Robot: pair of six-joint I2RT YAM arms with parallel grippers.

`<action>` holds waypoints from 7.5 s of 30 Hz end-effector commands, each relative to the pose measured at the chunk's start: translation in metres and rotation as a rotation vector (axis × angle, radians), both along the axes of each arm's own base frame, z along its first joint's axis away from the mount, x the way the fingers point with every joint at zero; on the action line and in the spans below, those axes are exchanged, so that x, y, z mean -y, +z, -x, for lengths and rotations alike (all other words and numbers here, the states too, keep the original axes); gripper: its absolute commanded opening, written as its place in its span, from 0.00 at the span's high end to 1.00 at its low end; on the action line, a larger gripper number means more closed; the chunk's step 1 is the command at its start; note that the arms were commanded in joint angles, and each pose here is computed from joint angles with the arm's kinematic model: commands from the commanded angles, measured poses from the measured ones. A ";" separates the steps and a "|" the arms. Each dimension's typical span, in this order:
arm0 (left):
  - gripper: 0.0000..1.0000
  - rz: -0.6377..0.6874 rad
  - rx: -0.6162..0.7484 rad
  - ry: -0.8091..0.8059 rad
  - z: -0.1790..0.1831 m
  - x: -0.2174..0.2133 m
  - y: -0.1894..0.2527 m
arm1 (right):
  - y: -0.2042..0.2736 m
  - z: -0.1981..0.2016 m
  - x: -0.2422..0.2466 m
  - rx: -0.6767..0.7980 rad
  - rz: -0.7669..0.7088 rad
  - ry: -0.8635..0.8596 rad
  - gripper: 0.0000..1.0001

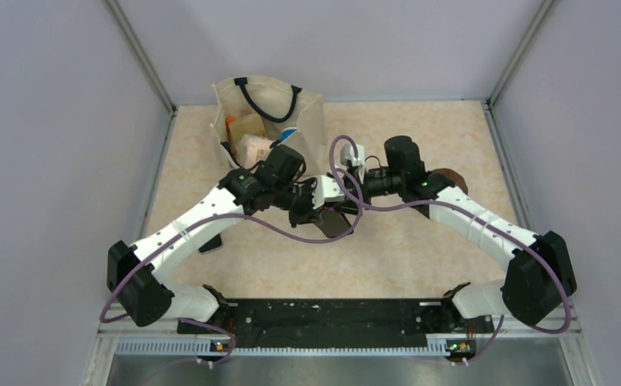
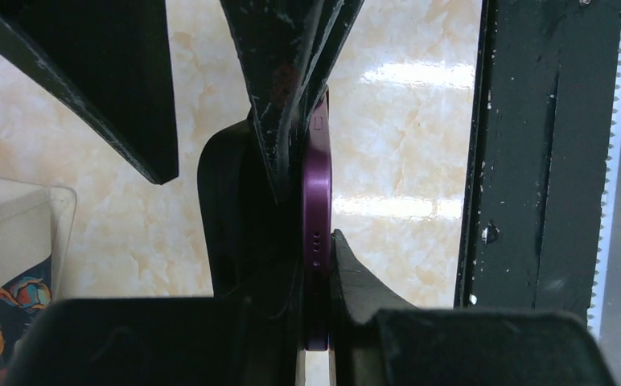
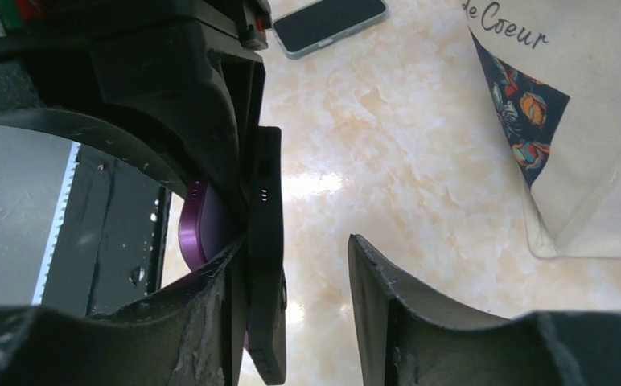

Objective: Take the phone out of the phone case
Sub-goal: Remove the phone case from the phone, then place the phone case at the center of the board, then place the phone at the center of the board.

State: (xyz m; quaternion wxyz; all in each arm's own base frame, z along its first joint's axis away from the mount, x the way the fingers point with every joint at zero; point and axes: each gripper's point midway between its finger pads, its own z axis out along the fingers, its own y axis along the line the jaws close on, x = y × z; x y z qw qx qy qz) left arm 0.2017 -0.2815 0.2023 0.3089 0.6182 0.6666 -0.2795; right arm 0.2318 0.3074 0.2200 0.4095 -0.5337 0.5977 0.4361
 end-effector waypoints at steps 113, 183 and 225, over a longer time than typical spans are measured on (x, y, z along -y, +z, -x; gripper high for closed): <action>0.90 0.236 -0.063 0.188 -0.029 -0.044 0.004 | -0.041 0.029 -0.050 -0.219 -0.081 0.254 1.00; 0.36 0.119 0.252 0.705 -0.057 -0.148 0.042 | -0.173 -0.074 -0.079 -0.905 -0.098 -0.572 0.58; 0.35 0.130 0.279 0.689 -0.052 -0.149 0.044 | -0.083 -0.093 -0.056 -0.421 -0.008 -0.578 0.31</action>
